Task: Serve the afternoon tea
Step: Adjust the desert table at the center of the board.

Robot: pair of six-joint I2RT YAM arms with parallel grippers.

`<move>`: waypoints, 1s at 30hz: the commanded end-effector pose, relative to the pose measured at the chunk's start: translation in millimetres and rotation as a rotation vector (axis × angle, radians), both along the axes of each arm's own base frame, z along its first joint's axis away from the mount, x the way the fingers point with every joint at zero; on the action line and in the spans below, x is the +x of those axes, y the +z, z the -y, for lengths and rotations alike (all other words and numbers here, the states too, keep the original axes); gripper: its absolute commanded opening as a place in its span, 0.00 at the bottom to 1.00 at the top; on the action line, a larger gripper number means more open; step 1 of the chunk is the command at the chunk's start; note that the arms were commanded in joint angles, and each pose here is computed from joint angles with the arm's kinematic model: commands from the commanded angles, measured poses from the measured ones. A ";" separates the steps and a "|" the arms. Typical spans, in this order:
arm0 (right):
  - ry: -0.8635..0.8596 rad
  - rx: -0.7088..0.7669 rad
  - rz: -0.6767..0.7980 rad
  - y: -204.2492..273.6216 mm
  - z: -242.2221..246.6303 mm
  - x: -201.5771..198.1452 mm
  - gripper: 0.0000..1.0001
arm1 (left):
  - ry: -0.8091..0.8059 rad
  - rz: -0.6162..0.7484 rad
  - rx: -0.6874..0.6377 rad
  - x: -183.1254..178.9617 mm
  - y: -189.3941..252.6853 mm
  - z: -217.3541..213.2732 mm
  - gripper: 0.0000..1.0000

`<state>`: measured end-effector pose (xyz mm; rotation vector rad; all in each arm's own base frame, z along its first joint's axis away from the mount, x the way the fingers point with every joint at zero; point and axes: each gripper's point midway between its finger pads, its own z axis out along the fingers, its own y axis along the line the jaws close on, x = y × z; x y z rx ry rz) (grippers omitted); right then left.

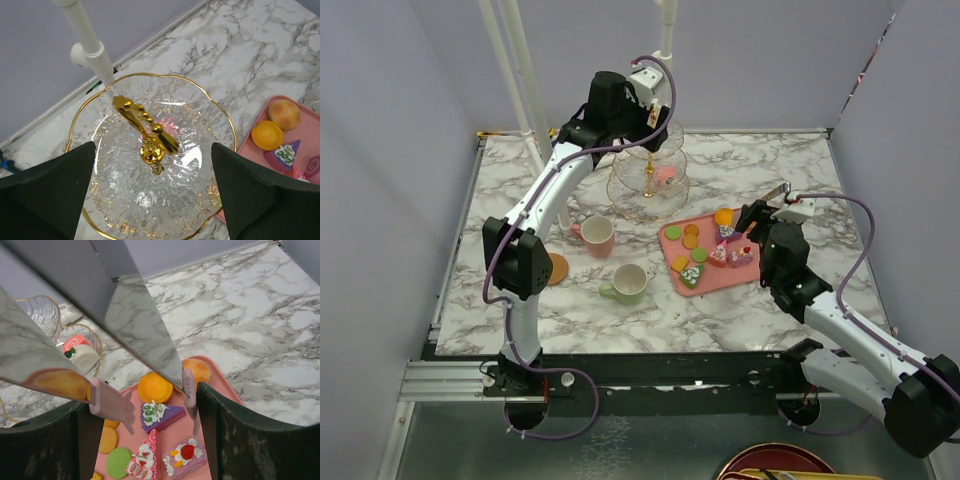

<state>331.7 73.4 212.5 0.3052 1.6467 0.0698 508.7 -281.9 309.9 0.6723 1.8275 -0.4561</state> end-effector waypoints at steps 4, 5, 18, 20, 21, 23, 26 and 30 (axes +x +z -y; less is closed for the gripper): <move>-0.014 0.007 0.024 12.7 4.3 -0.4 0.71 | -0.155 -0.006 0.042 3.4 -32.4 11.4 0.91; -0.014 0.006 0.023 12.3 4.3 -0.4 0.71 | -0.162 -0.008 0.040 4.2 -33.5 12.0 0.88; -0.026 0.016 0.026 12.9 6.7 -1.1 0.71 | -0.027 -0.056 -0.048 18.2 -35.4 12.9 0.26; -0.028 0.015 0.026 13.3 7.3 -0.8 0.71 | 0.015 -0.053 -0.075 17.8 -32.7 11.3 0.20; -0.030 0.016 0.028 14.0 7.6 -0.8 0.71 | 0.037 -0.052 -0.088 17.5 -32.1 10.3 0.16; -0.031 0.017 0.031 15.4 8.2 -0.7 0.71 | 0.090 -0.038 -0.133 16.8 -26.3 8.8 0.11; -0.030 0.019 0.033 16.7 8.2 -0.4 0.71 | 0.167 -0.014 -0.200 12.6 -16.2 3.6 0.01; -0.026 0.023 0.036 18.4 8.2 0.3 0.71 | 0.312 -0.037 -0.246 12.3 -17.6 -5.0 0.00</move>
